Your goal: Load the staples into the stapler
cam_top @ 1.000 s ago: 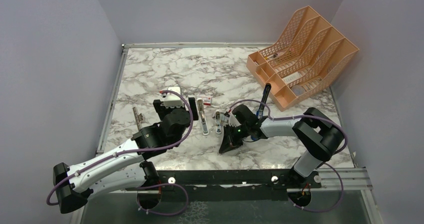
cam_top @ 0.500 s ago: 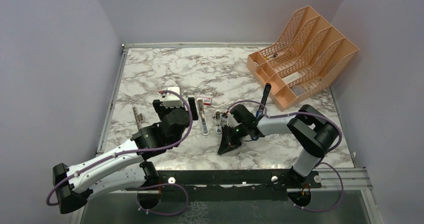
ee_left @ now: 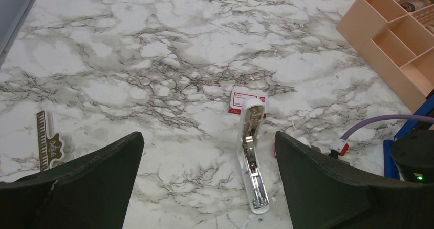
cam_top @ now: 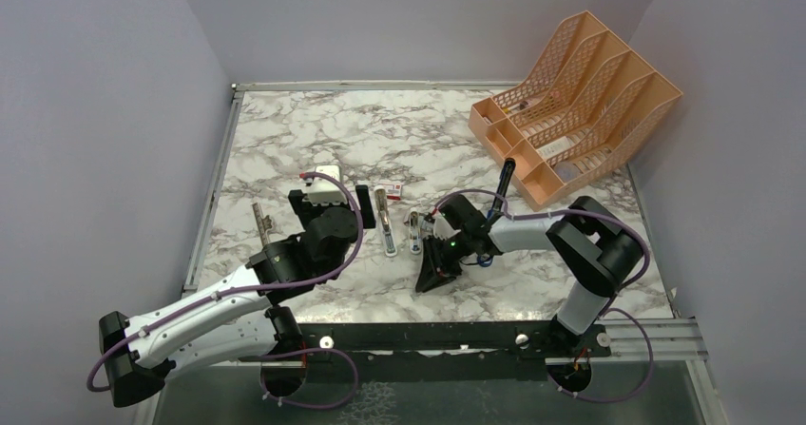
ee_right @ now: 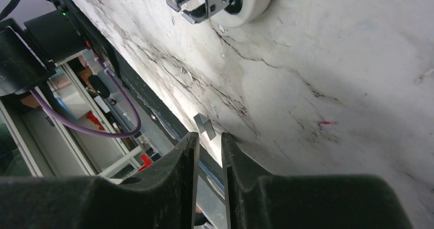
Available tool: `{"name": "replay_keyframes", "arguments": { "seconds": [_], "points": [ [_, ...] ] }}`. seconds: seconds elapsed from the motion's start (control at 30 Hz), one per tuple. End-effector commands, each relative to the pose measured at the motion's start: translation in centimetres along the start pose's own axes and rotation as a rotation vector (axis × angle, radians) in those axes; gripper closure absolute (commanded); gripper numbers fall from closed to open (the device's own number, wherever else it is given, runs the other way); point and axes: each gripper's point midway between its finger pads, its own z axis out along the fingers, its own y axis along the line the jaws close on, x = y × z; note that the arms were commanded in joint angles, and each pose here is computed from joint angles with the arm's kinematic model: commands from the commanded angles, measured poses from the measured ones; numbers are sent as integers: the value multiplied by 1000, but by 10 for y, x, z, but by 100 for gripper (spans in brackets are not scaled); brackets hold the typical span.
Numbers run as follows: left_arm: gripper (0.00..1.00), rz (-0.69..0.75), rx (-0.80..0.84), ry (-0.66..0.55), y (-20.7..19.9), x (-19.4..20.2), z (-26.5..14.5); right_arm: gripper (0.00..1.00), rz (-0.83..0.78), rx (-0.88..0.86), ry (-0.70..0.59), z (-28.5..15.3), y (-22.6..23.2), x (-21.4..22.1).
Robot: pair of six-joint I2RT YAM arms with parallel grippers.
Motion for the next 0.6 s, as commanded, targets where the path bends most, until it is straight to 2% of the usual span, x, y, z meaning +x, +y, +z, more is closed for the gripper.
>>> {"name": "replay_keyframes", "arguments": {
  "seconds": [0.0, 0.13, 0.27, 0.37, 0.57],
  "points": [
    [1, -7, -11, 1, 5, 2, 0, 71, 4, 134, -3, -3, -30, 5],
    [1, -12, -2, 5, 3, 2, -1, 71, -93, 134, -61, -12, -20, -5],
    [1, -33, 18, 20, 1, 6, -2, 65, -179, 216, -132, -24, -10, -14],
    [1, -42, 35, 30, -2, 8, -3, 53, -208, 328, -196, -28, -7, -16],
    [1, -70, 21, 24, 4, -1, -8, 40, -230, 553, -298, -35, -5, -12]
  ]
}}
